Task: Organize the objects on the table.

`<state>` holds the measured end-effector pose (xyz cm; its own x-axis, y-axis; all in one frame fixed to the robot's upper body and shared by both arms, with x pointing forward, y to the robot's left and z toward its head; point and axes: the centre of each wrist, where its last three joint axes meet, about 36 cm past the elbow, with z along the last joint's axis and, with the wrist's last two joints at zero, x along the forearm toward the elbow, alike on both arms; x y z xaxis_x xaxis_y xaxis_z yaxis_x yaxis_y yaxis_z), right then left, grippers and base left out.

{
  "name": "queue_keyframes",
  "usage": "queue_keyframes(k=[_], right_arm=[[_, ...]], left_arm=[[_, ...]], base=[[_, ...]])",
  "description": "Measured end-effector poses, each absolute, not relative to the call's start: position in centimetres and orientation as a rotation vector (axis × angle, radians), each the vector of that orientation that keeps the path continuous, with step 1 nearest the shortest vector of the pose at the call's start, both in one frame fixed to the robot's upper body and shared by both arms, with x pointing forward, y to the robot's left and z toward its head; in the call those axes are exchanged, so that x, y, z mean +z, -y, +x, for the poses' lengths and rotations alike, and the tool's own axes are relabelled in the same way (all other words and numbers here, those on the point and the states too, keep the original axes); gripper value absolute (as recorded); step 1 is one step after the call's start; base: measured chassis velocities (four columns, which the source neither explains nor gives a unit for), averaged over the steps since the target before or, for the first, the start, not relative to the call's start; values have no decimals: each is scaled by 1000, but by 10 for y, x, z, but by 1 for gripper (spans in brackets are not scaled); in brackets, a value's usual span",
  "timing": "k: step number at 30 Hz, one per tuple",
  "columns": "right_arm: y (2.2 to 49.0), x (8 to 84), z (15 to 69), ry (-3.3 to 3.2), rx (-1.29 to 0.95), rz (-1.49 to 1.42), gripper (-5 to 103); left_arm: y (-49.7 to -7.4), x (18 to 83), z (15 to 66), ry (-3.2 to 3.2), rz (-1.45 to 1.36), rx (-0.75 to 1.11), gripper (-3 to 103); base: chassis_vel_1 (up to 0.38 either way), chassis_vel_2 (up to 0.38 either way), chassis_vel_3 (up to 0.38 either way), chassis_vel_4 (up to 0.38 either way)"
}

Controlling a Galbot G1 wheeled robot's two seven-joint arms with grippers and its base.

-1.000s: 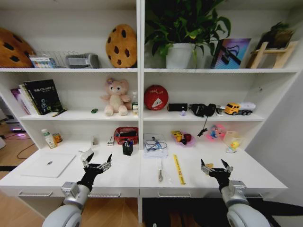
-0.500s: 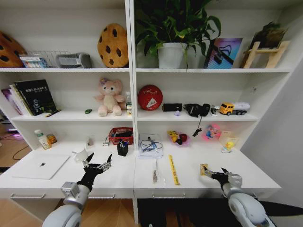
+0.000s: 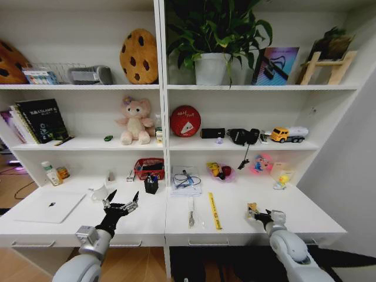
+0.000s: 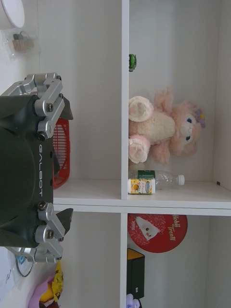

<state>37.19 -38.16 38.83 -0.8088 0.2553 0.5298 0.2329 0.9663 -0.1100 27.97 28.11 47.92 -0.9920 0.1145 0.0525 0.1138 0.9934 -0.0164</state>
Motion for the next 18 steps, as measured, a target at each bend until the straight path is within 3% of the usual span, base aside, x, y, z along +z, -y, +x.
queue_keyframes(k=[1, 2, 10, 18], right_arm=[[383, 387, 372, 2547, 50, -337, 78], [384, 386, 373, 2550, 46, -329, 61], [380, 386, 374, 2555, 26, -299, 38], [385, 382, 376, 2547, 16, -281, 7]], left_arm=[[-281, 479, 280, 3083, -177, 21, 100], [-281, 479, 280, 3083, -176, 21, 100], [-281, 479, 280, 3083, -177, 21, 100], [-281, 479, 280, 3083, -176, 21, 100]], base=[[0, 0, 0, 0], [0, 0, 0, 0], [0, 0, 0, 0], [0, 0, 0, 0]])
